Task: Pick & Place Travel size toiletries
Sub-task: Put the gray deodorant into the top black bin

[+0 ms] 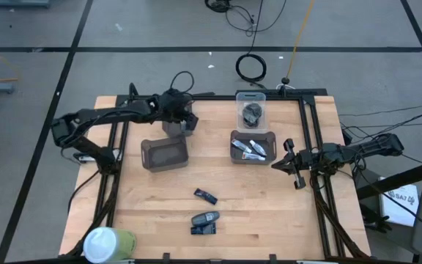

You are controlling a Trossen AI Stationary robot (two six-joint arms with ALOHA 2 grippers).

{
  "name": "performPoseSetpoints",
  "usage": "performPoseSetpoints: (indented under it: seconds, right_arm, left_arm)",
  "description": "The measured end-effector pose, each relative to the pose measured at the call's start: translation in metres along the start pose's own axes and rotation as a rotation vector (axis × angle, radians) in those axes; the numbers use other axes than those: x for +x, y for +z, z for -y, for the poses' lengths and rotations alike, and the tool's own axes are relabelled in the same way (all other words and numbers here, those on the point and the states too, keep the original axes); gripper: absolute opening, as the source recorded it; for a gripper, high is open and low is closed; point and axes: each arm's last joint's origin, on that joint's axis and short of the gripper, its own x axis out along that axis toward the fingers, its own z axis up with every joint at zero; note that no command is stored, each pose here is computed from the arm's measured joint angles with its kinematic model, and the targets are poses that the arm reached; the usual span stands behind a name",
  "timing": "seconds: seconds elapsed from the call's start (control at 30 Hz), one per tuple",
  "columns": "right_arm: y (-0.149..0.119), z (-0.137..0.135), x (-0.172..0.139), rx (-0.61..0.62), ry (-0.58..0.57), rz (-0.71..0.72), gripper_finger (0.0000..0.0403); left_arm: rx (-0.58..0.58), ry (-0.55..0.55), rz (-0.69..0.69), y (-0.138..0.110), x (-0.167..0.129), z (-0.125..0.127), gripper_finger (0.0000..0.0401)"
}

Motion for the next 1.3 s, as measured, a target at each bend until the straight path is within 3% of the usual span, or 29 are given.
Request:
performPoseSetpoints:
  seconds: [0.27,0.4,0.57,0.7,0.8,1.03,1.3]
  right_arm:
    - [0.0,0.0,0.0,0.0,0.0,0.0,0.0]
    - [0.0,0.0,0.0,0.0,0.0,0.0,0.0]
    - [0.0,0.0,0.0,0.0,0.0,0.001,0.0]
    - [0.0,0.0,0.0,0.0,0.0,0.001,0.0]
    - [0.0,0.0,0.0,0.0,0.0,0.003,0.0]
    - [0.0,0.0,0.0,0.0,0.0,0.003,0.0]
    - [0.0,0.0,0.0,0.0,0.0,0.002,0.0]
  left_arm:
    - [0.197,-0.164,0.09,-0.02,-0.044,0.063,0.0282]
    - [0.35,-0.232,0.146,-0.042,-0.063,0.103,0.0282]
    - [0.437,-0.334,0.138,-0.07,-0.089,0.15,0.0282]
    - [0.542,-0.332,0.08,-0.101,-0.097,0.18,0.0282]
    - [0.609,-0.297,0.011,-0.124,-0.088,0.194,0.0282]
    - [0.61,-0.396,-0.235,-0.175,-0.051,0.225,0.0282]
    - [0.621,-0.271,-0.503,-0.221,-0.024,0.242,0.0282]
